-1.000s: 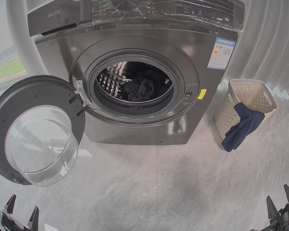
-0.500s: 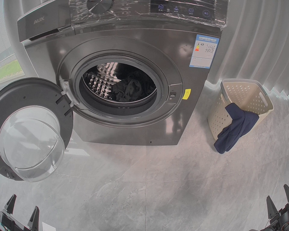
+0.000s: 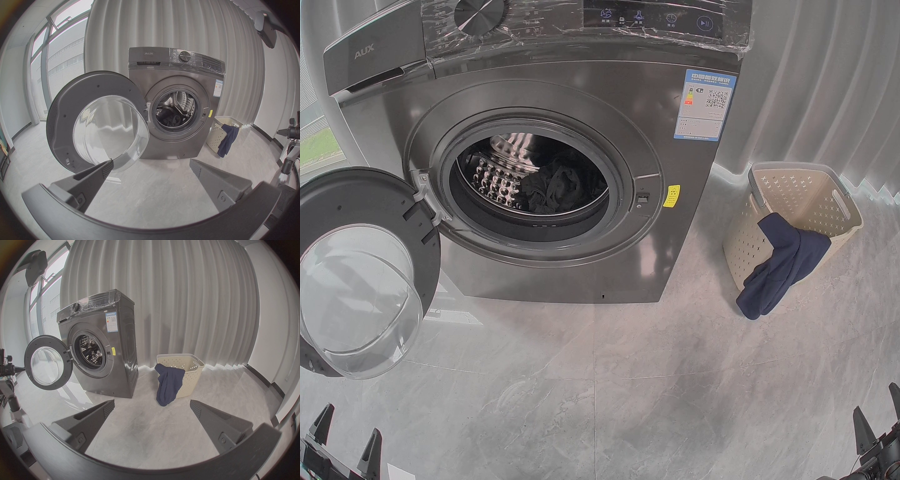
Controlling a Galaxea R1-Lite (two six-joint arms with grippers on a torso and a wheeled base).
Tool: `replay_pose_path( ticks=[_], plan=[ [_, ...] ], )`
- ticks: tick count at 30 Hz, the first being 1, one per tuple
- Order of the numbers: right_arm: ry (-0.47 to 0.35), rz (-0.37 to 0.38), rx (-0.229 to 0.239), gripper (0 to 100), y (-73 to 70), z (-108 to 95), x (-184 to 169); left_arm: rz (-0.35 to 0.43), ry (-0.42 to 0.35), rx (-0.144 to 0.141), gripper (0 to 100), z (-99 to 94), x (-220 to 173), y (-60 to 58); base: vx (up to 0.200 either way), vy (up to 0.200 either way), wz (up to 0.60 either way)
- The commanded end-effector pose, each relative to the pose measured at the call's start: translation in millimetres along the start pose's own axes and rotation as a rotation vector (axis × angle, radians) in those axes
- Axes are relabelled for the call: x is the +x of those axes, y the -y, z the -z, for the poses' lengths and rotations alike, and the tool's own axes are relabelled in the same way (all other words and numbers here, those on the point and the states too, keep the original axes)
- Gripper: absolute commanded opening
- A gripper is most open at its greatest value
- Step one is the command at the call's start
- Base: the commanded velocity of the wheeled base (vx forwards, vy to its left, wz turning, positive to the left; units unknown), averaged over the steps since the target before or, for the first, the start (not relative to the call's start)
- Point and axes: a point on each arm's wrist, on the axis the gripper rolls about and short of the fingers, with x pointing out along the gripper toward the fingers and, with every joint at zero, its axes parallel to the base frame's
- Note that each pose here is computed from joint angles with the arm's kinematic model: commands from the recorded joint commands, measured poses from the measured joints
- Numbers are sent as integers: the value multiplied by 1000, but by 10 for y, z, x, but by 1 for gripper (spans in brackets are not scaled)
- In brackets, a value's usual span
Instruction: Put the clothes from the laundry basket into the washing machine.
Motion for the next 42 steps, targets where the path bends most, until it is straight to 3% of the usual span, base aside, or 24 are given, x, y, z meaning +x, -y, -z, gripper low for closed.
replay_pose_path(
  ticks=[1,9,16,28,37,42],
  plan=[
    [-10,-1,-2,100,-1,51,7,1,-4,-2,100,52,3,-1,0,0,0],
    [-10,-1,-2,100,-1,51,7,1,-7,-2,100,53,4,-1,0,0,0],
    [-10,1,0,100,-1,51,7,1,-7,-5,100,53,4,-1,0,0,-514],
    [-10,-2,0,100,-1,51,7,1,-9,-5,100,55,4,-1,0,-200,0],
    [-10,-2,-2,100,-1,51,7,-3,-7,-15,100,53,4,-1,0,0,0],
    [-10,-1,0,100,-1,51,7,-1,-12,-11,100,53,4,-2,0,-200,0]
  ],
)
